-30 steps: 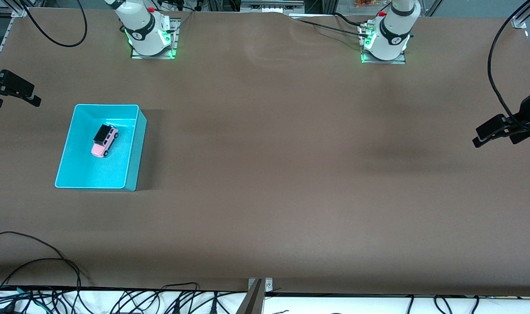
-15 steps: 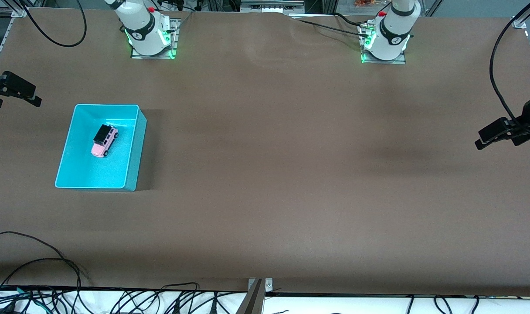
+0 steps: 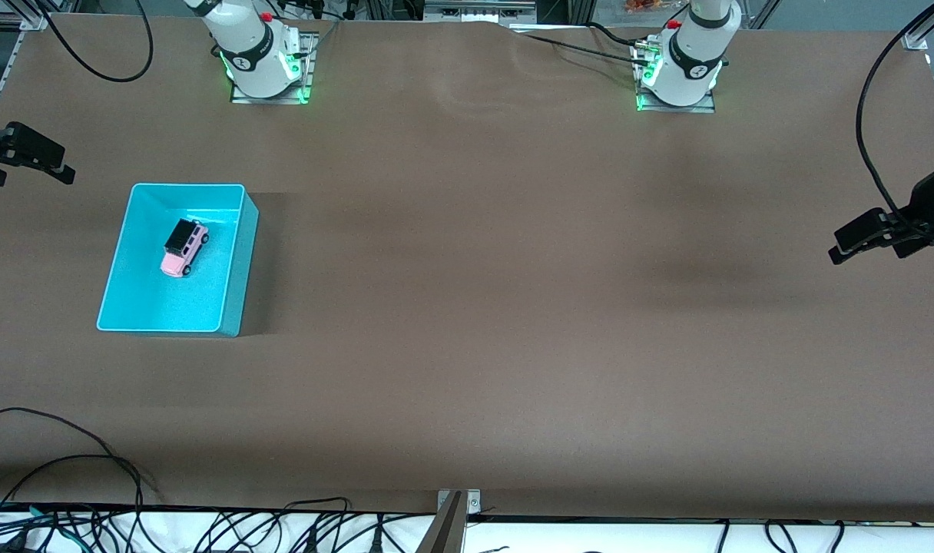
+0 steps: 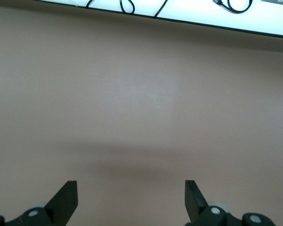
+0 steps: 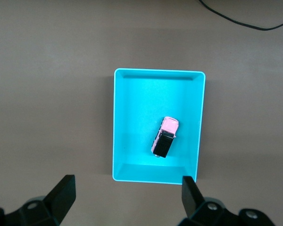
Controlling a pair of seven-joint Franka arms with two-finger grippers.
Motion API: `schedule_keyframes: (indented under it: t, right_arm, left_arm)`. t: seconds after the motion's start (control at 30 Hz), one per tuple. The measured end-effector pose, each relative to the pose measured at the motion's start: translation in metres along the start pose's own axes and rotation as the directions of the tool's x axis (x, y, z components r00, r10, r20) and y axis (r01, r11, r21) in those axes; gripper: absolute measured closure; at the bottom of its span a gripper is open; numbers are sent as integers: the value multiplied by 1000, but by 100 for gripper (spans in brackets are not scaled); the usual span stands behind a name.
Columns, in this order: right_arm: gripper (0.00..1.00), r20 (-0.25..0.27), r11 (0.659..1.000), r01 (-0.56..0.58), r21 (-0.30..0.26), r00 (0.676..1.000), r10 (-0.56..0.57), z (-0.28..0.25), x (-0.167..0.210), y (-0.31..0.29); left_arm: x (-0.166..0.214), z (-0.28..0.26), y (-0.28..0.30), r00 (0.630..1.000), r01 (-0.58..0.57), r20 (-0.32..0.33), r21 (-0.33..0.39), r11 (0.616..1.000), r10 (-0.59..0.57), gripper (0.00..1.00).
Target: Wind and store pink jeep toy
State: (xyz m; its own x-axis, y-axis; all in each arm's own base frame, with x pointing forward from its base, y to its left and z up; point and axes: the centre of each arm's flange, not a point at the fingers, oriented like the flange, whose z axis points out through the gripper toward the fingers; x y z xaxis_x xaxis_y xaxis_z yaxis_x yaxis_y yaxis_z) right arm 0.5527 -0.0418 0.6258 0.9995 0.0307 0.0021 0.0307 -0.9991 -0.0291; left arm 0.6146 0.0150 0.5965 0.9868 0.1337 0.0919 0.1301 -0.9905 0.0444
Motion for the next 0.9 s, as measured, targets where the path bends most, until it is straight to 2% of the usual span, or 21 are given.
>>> schedule_keyframes:
  t: [0.3, 0.9]
  right_arm:
    - [0, 11, 1000, 5, 1, 1000, -5, 2, -1, 0]
    - [0, 32, 998, 55, 5, 998, -55, 1, -4, 0]
  left_arm:
    - [-1, 0, 7, 1000, -5, -1, 16, 1000, 5, 0]
    - [-2, -7, 3, 1000, 7, -12, -1, 1000, -7, 0]
